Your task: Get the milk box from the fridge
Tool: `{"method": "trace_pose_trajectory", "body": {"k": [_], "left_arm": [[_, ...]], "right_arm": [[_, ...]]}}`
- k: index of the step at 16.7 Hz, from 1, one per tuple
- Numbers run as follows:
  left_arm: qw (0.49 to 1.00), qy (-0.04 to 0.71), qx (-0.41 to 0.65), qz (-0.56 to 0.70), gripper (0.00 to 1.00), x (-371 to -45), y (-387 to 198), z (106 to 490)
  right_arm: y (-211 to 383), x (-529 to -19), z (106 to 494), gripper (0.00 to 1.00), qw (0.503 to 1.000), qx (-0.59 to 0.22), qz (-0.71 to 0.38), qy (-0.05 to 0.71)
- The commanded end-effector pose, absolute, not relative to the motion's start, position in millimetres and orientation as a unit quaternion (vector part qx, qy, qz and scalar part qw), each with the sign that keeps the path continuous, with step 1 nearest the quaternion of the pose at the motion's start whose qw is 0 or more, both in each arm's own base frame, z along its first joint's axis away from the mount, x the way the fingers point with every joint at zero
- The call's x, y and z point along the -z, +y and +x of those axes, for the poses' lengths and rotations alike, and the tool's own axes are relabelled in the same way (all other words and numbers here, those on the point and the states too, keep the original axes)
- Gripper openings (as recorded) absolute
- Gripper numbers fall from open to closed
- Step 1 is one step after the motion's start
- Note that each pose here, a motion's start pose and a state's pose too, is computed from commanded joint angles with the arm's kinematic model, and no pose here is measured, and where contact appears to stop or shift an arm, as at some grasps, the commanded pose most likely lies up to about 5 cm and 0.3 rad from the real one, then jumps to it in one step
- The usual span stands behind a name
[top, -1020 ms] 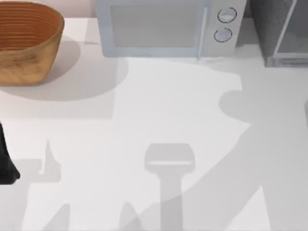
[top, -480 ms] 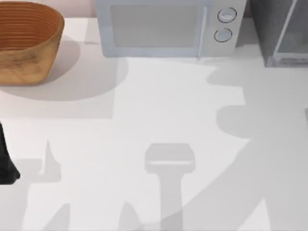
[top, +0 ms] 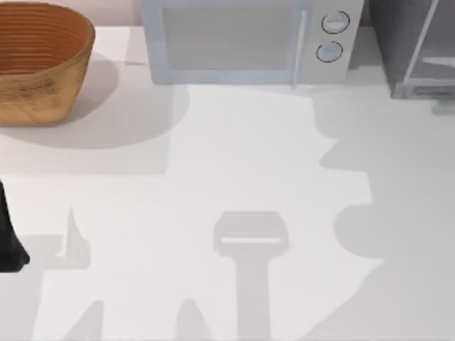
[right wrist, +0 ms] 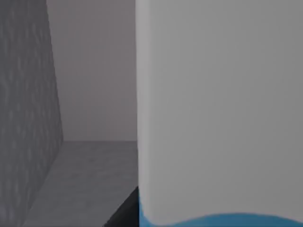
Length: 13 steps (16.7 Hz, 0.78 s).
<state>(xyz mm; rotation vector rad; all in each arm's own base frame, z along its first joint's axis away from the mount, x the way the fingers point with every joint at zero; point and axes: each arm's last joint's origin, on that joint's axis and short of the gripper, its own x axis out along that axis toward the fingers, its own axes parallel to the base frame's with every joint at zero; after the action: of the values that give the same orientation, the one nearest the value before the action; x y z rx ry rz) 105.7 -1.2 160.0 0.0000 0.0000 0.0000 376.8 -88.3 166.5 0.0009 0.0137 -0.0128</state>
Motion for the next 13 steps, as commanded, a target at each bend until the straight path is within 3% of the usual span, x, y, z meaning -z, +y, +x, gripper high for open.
{"method": "trace_pose_trajectory", "body": {"k": [7,13], "left_arm": [[1.0,0.0,0.0,0.0,1.0,-160,-1,106],[1.0,0.0,0.0,0.0,1.0,-160,-1,106]], "right_arm": [[-84,-171,373,0.0,1.0,0.004,0.002,0.009],[-59,-223,319,0.0,1.0,0.006,-0.003,0.002]]}}
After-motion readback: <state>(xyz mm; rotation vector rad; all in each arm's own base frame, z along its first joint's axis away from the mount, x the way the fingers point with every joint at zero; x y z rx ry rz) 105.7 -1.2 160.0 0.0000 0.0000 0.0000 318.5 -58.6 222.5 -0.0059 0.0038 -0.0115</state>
